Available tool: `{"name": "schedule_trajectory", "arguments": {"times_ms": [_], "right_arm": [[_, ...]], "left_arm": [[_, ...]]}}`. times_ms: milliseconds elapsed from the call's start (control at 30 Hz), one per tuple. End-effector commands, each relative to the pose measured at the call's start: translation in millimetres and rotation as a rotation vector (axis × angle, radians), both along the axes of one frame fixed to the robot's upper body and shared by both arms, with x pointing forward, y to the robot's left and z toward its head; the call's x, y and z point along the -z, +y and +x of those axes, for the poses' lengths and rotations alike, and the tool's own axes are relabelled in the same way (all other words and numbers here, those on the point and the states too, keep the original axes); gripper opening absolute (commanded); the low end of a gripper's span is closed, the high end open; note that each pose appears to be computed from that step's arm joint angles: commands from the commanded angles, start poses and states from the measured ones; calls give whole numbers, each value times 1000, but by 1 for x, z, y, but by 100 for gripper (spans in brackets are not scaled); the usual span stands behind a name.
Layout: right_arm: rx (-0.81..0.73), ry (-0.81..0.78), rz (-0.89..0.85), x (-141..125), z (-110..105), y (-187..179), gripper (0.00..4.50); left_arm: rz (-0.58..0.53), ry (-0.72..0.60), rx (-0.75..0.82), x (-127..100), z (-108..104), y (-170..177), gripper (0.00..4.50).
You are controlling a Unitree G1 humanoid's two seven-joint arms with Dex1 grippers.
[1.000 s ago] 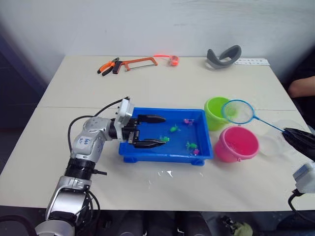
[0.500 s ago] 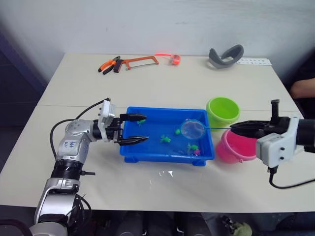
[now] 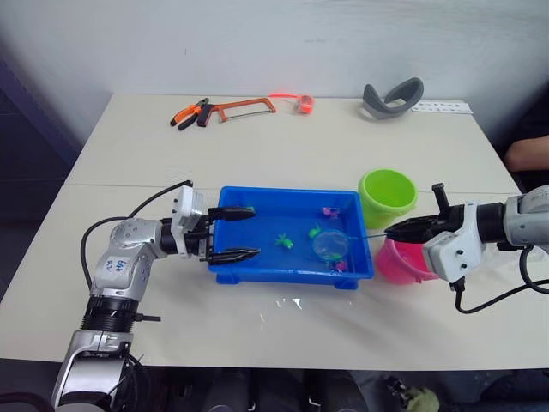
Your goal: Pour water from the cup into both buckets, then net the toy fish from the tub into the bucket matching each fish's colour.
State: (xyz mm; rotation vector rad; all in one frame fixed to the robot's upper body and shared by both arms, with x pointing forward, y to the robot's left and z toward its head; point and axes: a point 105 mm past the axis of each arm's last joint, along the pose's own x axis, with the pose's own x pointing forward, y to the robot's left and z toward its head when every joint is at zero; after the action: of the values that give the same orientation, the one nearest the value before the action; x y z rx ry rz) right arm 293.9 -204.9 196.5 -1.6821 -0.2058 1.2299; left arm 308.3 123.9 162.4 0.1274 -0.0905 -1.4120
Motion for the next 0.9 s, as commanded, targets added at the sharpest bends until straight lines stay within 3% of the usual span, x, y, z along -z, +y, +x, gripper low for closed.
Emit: {"name": "schedule_trajectory", "arguments": {"times_ms": [33,433,900], "right_arm": [[8,-8,-51,1,5,-10,0],[-10,-44,-128,-2,17,-13,0],[-79,39,-291,5,9,-7,0]], "left_arm": [[-7,-34,0,-7,-5,-2,445],[-17,-26,-9,-5,-5,0,445],[-25,-21,-12,-3,-5,-1,445]]}}
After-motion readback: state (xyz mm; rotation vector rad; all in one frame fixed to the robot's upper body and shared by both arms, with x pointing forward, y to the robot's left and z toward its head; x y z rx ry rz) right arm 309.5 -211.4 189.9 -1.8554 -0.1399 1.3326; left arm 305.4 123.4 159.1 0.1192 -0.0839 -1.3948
